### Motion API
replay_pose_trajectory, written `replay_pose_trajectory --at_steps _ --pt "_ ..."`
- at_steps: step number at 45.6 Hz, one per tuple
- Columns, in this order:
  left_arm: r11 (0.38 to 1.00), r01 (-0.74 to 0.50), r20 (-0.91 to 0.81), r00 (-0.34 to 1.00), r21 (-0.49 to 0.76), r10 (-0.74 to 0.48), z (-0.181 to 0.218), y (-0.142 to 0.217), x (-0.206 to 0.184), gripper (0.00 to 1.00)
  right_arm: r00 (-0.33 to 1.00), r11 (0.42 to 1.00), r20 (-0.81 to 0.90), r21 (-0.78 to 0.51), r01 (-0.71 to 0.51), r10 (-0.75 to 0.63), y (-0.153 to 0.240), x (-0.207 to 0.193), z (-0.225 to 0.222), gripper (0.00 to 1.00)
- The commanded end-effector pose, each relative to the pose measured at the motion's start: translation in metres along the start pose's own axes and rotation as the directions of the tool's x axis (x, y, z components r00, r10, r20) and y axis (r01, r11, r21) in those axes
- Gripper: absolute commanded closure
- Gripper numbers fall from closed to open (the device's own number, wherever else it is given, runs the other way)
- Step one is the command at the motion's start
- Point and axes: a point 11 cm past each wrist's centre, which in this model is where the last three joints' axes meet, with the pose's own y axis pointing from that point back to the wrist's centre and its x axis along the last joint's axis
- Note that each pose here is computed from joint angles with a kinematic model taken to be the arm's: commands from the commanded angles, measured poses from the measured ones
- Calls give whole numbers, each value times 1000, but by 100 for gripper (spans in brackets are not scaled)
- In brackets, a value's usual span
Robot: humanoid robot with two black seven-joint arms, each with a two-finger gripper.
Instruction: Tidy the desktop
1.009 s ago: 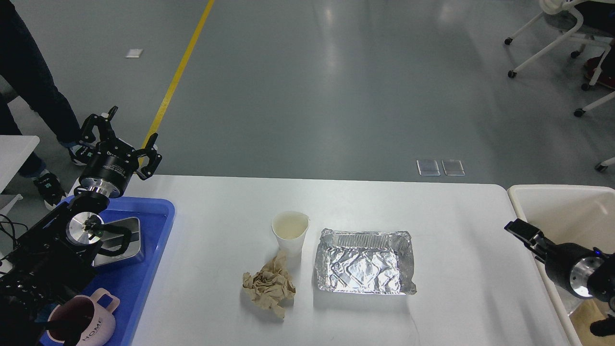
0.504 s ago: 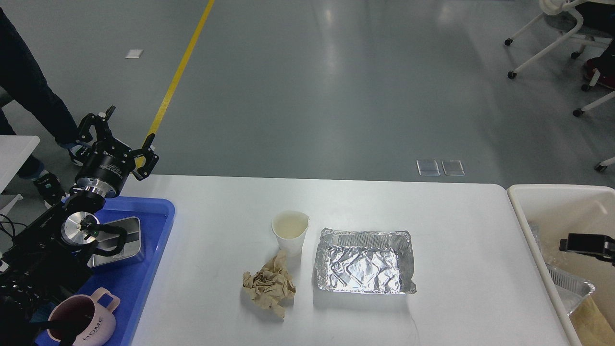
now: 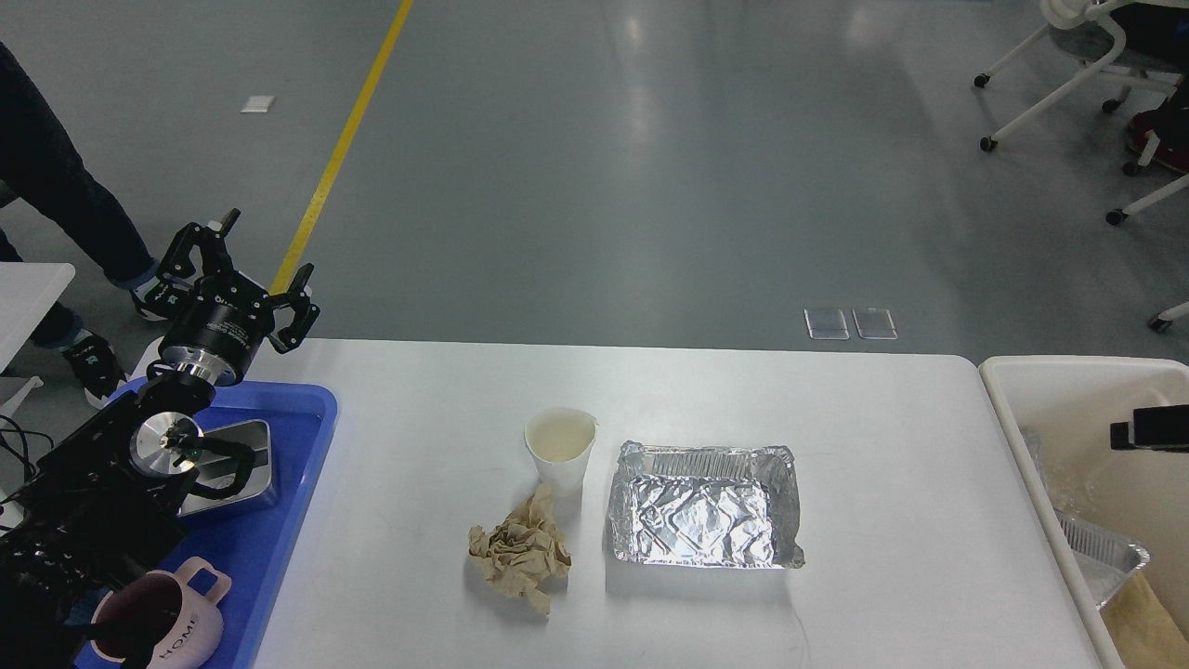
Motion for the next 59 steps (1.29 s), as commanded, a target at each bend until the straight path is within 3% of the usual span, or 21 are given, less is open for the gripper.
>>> replay_pose_trajectory --at_steps 1,20,26,32,47,59 --pt "1000 -1 1 1000 1 1 0 1 1 3 1000 999 29 44 -6 5 -8 -5 -3 0" --pt "1000 -6 -6 1000 -2 6 -4 1 0 3 989 984 125 145 -101 83 -26 -7 -13 0" --pt "1000 -6 -6 1000 -2 6 -4 1 0 3 963 956 198 191 -223 185 -31 0 -18 0" --pt "1000 -6 -4 1000 -2 6 -3 1 1 3 914 916 263 177 -359 308 -40 4 -17 0" --pt "1000 -8 0 1000 -5 8 0 1 2 3 861 868 179 57 -493 477 -45 7 -12 0" --pt "1000 -25 1 1000 -12 25 0 0 2 3 601 666 361 -79 -742 713 -59 13 0 0"
